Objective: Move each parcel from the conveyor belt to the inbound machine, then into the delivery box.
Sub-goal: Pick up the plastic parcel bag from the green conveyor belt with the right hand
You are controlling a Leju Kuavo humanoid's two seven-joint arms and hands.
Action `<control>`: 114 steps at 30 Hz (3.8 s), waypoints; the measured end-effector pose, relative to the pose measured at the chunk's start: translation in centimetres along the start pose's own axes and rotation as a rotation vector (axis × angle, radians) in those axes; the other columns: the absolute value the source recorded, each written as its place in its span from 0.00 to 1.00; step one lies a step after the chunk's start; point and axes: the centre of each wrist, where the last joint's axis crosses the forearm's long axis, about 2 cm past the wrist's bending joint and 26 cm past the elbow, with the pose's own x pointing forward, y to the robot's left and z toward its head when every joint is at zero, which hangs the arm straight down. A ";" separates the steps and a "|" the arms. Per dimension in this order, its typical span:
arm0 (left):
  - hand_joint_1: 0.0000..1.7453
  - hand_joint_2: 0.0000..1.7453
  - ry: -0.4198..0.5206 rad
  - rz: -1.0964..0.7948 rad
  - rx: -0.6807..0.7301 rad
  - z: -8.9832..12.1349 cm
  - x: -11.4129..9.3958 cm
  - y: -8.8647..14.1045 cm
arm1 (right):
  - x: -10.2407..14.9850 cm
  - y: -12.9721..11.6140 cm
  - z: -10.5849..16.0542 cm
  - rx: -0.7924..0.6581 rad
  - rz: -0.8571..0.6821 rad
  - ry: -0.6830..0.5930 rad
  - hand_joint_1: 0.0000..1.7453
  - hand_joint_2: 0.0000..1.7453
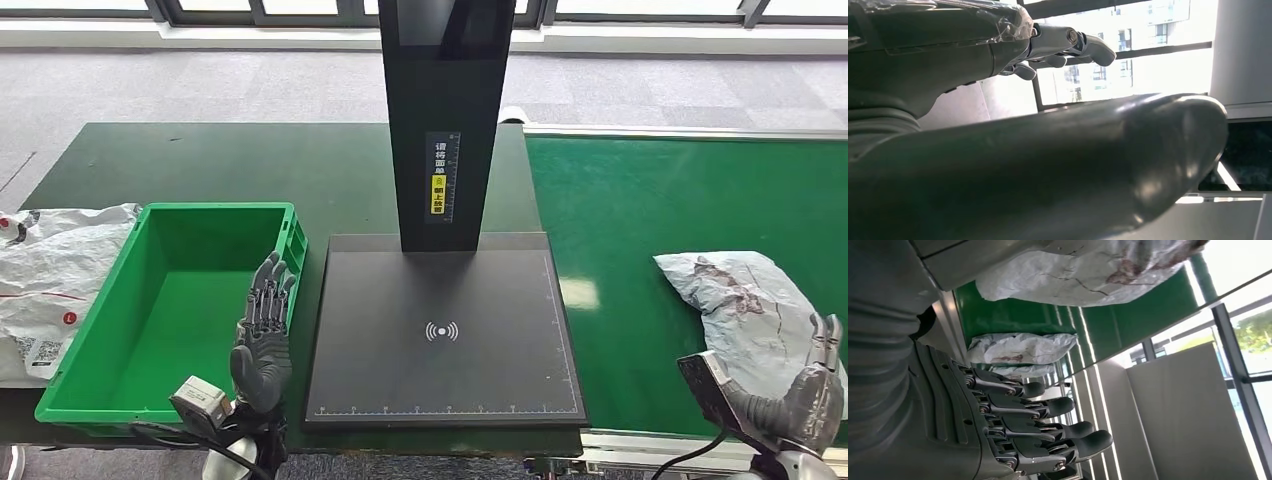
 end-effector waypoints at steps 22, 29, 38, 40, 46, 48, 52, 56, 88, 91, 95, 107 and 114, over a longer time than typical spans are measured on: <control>0.00 0.00 0.065 0.010 -0.022 0.6 -1.3 0.0 | -6.5 3.3 -5.2 0.267 0.036 0.227 0.00 0.25; 0.00 0.00 0.071 0.014 -0.028 0.3 -1.7 0.0 | -6.8 3.3 -5.1 0.250 -0.031 0.210 0.00 1.00; 0.00 0.00 0.077 0.029 -0.041 -0.8 -2.4 -0.2 | -6.9 3.7 -5.4 0.344 -0.091 0.266 0.00 1.00; 0.00 0.00 0.082 0.031 -0.043 -0.9 -2.6 -0.2 | -6.5 4.4 -4.8 0.416 -0.087 0.294 0.00 1.00; 0.00 0.00 0.090 0.031 -0.048 -0.9 -2.8 -0.3 | -5.4 5.9 -3.6 0.579 -0.071 0.351 0.00 1.00; 0.00 0.00 0.090 0.031 -0.048 -0.9 -2.8 -0.3 | -5.4 5.9 -3.6 0.580 -0.071 0.351 0.00 1.00; 0.00 0.00 0.093 0.029 -0.050 -0.8 -2.9 -0.3 | -5.1 6.2 -3.6 0.608 -0.067 0.354 0.00 1.00; 0.00 0.00 0.102 0.024 -0.055 -0.7 -2.9 -0.3 | -4.1 6.8 -3.5 0.668 -0.078 0.349 0.63 1.00; 0.00 0.00 0.104 0.094 -0.036 0.9 -2.3 -0.3 | 3.2 4.7 -2.9 0.009 -0.404 -0.127 1.00 1.00; 0.00 0.00 0.096 0.102 -0.033 0.9 -2.3 -0.2 | 5.2 3.7 -2.4 -0.056 -0.388 -0.220 1.00 1.00; 0.00 0.00 0.089 0.115 -0.025 0.9 -2.2 -0.1 | 8.4 2.3 -0.9 -0.140 -0.349 -0.376 1.00 1.00; 0.00 0.00 0.086 0.123 -0.026 0.8 -2.2 -0.1 | 14.8 0.0 3.1 -0.193 -0.398 -0.574 1.00 1.00; 0.00 0.00 0.085 0.125 -0.029 0.8 -2.2 -0.1 | 15.2 -0.4 3.4 -0.191 -0.401 -0.602 1.00 1.00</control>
